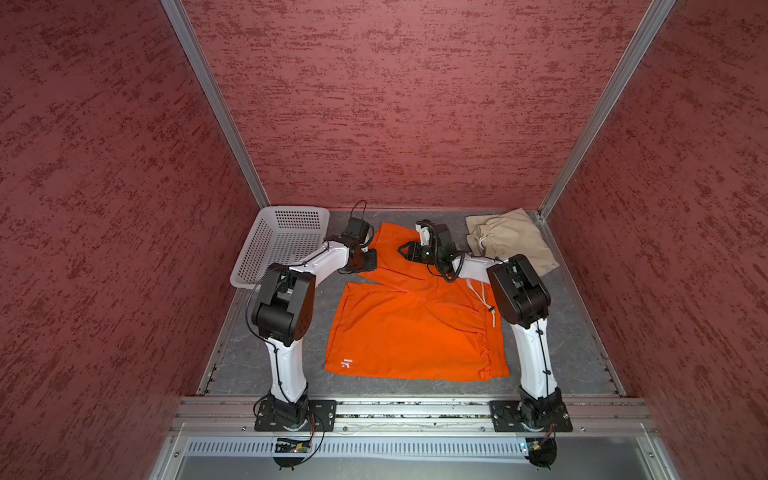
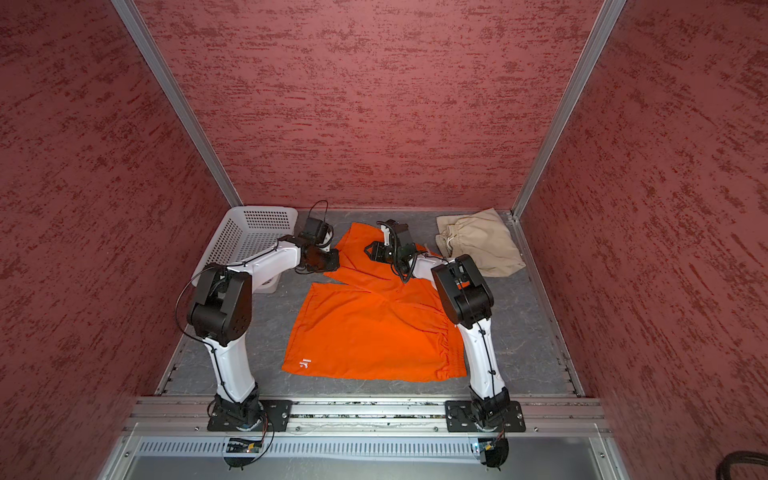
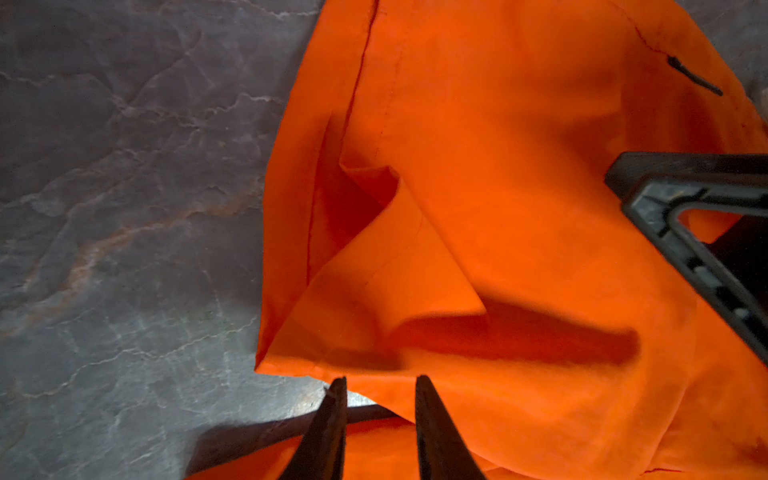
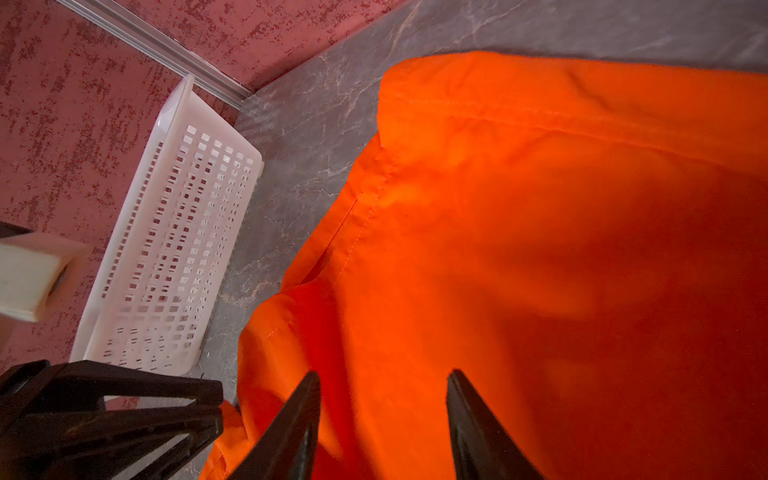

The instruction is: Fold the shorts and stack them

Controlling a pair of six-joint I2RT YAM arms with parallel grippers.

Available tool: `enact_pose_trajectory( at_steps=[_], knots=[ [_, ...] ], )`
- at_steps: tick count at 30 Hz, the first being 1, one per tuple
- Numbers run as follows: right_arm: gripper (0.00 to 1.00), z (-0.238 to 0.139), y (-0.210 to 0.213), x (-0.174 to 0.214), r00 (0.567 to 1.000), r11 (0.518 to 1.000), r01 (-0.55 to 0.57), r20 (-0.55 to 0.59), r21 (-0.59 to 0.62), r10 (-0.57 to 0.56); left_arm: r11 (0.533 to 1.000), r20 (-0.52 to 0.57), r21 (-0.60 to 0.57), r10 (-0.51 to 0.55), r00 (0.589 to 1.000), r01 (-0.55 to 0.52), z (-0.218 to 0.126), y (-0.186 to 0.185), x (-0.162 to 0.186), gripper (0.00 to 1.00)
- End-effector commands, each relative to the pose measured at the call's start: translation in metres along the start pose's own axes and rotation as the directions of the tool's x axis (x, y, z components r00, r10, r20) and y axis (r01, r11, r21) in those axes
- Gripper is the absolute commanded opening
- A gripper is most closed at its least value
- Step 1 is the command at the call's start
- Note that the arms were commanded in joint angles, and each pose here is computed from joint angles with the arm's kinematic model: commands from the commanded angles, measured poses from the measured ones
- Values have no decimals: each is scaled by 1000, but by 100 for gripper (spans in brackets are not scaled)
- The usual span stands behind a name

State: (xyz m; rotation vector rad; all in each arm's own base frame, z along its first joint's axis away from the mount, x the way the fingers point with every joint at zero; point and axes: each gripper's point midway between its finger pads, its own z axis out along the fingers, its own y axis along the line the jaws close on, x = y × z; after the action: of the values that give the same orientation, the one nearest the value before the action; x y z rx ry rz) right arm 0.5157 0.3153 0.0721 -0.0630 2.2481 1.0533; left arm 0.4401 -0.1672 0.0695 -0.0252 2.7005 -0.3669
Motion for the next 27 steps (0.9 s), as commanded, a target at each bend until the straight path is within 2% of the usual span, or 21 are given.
enact_pose_trajectory(
  at_steps=[1,11,14,18,22,27],
  knots=[
    [50,12,5,-7,1000,999,-4,0,-44,4,1000,-6,-3,-19,1000,19,14,8,1,28],
    [49,47,-52,3,993,984,-87,-70,157,99,993,-125,-84,-88,988,78,35,45,47,25],
    [49,49,-67,-4,990,970,-113,-55,215,127,991,-142,-100,-100,985,87,37,54,53,25],
    [49,48,-76,-19,988,962,-143,-23,232,153,990,-159,-98,-115,981,100,38,60,59,23],
    [49,48,-64,-29,992,976,-118,-24,183,125,994,-98,-45,-108,989,104,22,49,46,24],
    [49,40,-53,-35,995,981,-93,-14,171,97,996,19,22,-88,996,87,-13,28,7,30]
  ],
)
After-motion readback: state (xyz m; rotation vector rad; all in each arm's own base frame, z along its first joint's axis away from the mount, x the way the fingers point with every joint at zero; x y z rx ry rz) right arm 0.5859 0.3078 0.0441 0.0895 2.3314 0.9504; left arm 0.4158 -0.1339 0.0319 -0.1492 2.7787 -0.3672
